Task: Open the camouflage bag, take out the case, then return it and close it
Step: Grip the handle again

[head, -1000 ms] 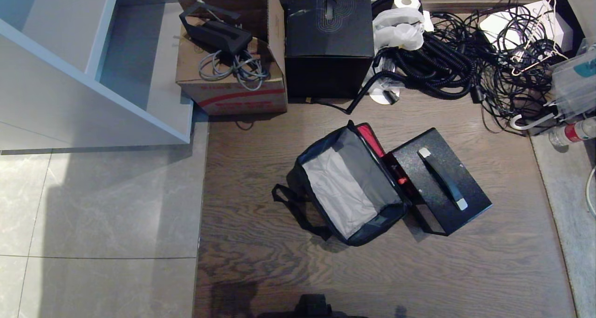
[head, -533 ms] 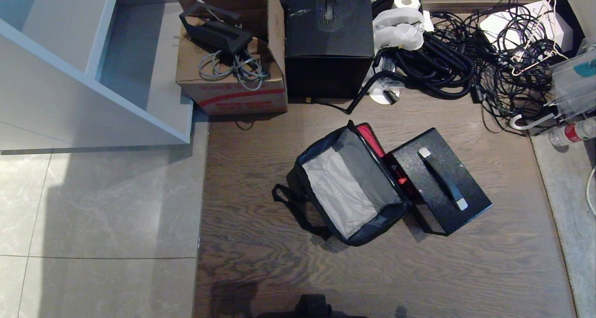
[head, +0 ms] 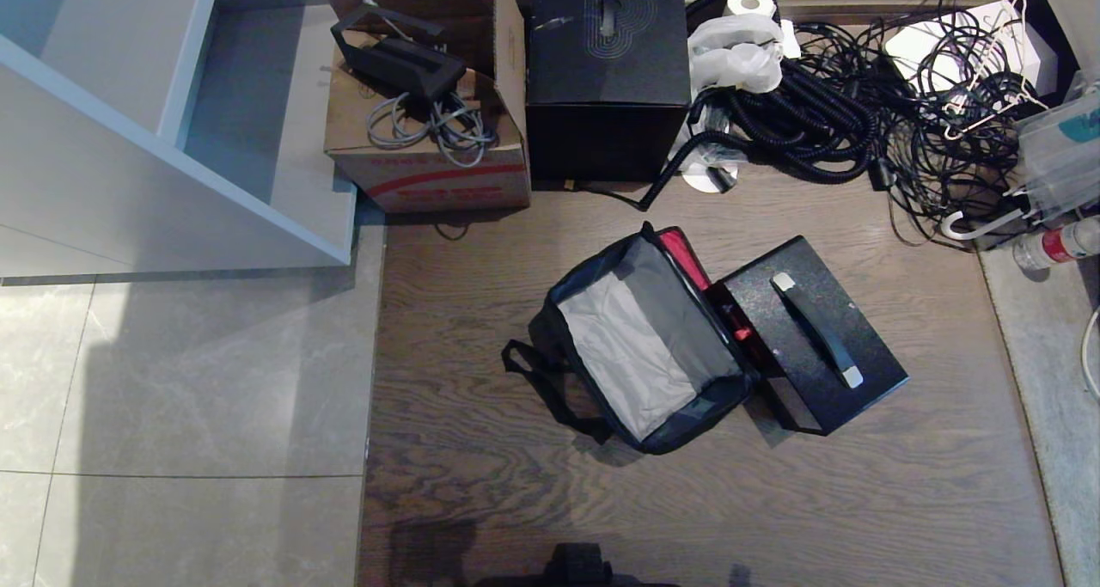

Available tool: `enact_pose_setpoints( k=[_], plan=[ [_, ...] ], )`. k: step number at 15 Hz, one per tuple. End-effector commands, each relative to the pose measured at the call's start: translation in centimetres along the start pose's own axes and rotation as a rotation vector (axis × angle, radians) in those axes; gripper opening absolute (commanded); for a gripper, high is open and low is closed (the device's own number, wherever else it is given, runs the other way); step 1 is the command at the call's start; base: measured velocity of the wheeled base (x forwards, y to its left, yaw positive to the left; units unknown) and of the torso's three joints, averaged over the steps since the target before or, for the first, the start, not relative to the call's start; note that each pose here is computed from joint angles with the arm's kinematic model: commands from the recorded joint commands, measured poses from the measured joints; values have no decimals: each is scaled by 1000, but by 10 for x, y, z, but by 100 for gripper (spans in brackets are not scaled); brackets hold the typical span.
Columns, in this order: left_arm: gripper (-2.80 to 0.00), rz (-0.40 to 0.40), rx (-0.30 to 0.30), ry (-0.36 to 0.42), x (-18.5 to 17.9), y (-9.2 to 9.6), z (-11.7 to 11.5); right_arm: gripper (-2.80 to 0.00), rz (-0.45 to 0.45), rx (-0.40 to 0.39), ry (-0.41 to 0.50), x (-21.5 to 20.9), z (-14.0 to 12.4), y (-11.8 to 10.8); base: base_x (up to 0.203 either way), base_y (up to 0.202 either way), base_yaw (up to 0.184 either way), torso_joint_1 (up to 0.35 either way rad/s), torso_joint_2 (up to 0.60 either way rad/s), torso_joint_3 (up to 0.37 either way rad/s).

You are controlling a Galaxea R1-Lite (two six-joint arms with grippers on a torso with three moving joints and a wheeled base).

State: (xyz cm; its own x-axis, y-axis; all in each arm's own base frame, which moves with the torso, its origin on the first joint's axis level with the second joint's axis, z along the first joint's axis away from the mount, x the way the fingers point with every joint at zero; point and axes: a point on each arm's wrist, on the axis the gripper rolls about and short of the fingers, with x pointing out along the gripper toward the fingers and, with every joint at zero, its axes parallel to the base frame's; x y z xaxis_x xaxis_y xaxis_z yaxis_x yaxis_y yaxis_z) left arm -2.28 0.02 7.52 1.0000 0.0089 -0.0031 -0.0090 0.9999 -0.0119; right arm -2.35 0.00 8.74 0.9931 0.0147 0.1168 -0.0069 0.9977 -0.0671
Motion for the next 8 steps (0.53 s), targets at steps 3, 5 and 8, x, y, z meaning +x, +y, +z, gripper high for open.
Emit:
enact_pose_setpoints(
  k=[3,5,8],
  plan=[
    [-280,0,0,0,0,0,0,-280,3,0,40,2,-11,1,0,0,0,0,0,0],
    [-280,0,0,-1,0,0,0,-280,3,0,40,2,-11,1,0,0,0,0,0,0],
    [-280,0,0,0,0,0,0,-280,3,0,40,2,-11,1,0,0,0,0,0,0]
  ],
)
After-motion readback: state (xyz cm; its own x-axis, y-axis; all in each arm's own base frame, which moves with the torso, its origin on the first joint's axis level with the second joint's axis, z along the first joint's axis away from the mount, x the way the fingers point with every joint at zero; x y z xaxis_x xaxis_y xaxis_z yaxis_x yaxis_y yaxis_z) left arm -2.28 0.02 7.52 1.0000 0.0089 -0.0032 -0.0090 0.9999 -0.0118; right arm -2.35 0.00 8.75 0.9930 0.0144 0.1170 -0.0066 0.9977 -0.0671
